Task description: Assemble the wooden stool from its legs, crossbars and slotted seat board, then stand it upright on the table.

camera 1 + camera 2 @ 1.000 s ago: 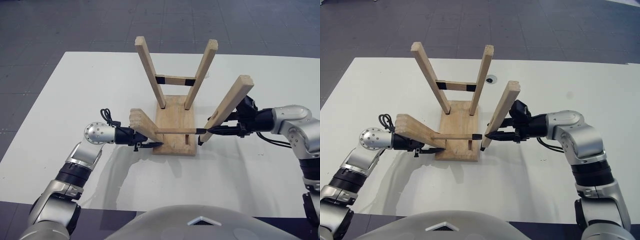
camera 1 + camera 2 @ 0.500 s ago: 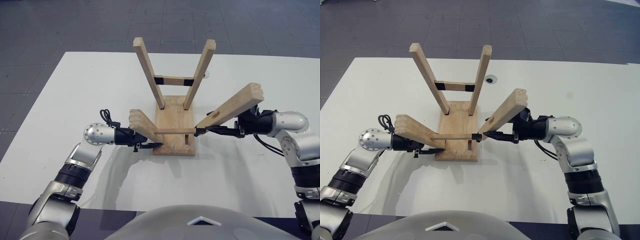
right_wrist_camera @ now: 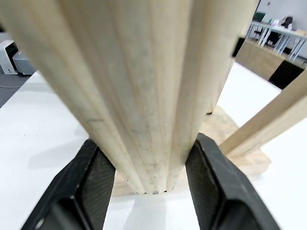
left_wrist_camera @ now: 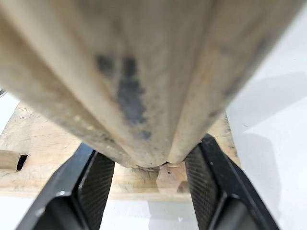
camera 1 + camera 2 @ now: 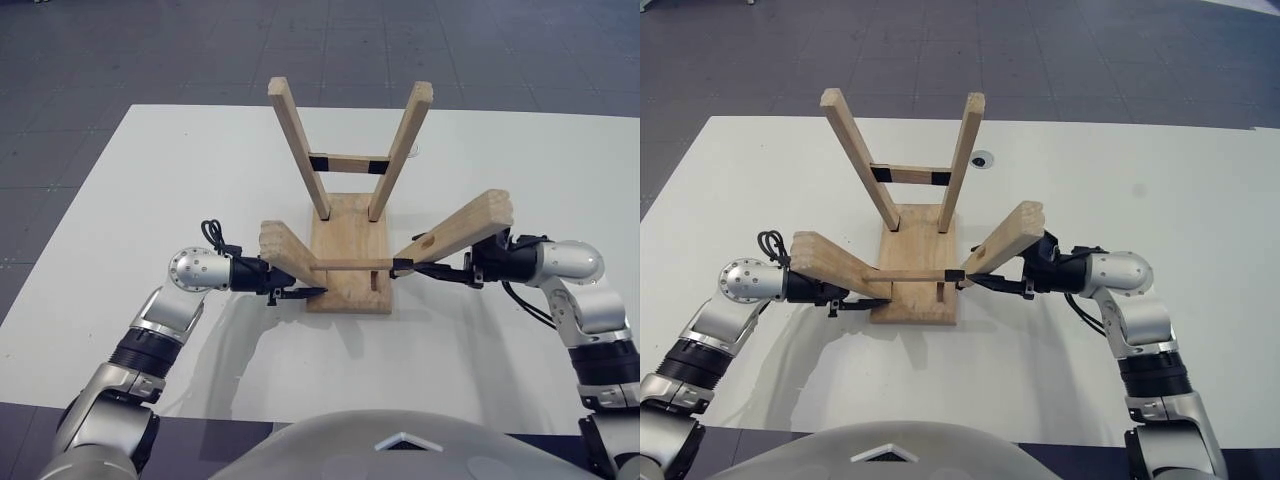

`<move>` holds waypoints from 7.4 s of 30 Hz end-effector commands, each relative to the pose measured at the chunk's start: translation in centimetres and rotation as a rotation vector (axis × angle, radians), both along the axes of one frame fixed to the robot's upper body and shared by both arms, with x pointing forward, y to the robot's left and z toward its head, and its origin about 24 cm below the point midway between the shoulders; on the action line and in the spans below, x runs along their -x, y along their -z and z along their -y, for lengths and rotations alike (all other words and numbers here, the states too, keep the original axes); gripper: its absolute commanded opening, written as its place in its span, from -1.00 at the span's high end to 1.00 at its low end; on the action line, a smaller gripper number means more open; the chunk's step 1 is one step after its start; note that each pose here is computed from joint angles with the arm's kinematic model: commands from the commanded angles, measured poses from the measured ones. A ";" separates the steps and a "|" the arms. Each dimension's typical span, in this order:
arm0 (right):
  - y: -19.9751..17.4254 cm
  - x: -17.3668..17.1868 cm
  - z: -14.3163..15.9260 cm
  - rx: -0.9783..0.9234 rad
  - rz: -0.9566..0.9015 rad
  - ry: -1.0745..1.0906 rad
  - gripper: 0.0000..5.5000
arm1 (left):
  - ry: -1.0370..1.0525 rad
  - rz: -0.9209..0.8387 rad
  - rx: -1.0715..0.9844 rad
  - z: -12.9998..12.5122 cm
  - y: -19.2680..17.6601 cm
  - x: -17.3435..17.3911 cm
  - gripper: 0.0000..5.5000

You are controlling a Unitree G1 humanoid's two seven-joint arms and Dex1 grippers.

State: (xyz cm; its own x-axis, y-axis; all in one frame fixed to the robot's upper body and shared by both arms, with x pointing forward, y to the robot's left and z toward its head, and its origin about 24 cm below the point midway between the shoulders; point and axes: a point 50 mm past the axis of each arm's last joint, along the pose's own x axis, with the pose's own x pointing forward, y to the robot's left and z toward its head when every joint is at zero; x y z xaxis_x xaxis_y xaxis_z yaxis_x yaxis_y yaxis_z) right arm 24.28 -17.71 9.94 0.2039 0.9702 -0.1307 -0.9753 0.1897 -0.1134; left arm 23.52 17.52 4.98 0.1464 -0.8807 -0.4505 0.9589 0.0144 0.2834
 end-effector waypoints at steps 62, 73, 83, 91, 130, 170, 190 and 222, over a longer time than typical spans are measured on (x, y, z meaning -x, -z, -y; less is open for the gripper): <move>-1.2 0.6 -2.7 0.068 0.084 -0.130 0.26 | -0.005 -0.049 -0.102 -0.2 1.9 1.3 0.25; 1.2 1.1 -2.6 0.091 0.021 -0.106 0.26 | -0.021 -0.044 -0.096 -0.2 1.8 0.8 0.25; 2.4 1.8 -2.6 0.089 -0.033 -0.137 0.26 | -0.009 -0.045 -0.111 -0.6 1.8 0.5 0.25; 4.2 2.7 -2.2 0.134 -0.111 -0.161 0.26 | -0.005 -0.040 -0.116 -0.7 1.7 0.2 0.25; 7.1 2.0 -2.3 0.715 -0.345 -0.245 0.26 | -0.031 -0.010 -0.034 1.2 1.3 -0.1 0.25; 10.7 4.1 -0.7 0.757 -0.390 -0.193 0.26 | -0.213 -0.009 0.096 -1.1 -8.7 -4.4 -0.50; 10.9 4.4 -1.1 0.746 -0.382 -0.190 0.26 | -0.135 0.040 0.324 -3.7 -21.5 -4.2 -0.50; 9.1 2.7 -1.8 0.456 -0.357 -0.008 0.26 | -0.146 -0.231 0.258 -2.0 -14.0 -2.7 -0.50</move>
State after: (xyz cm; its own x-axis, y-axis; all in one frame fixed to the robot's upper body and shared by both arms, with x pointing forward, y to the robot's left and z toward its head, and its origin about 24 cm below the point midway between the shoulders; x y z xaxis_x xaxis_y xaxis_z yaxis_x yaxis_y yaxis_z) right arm 25.07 -14.21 6.58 0.1880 0.8937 -0.4074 -0.9816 0.1569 -0.1087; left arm 26.55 19.74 19.16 0.2076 -0.9498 -0.2341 0.9780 0.2070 0.0273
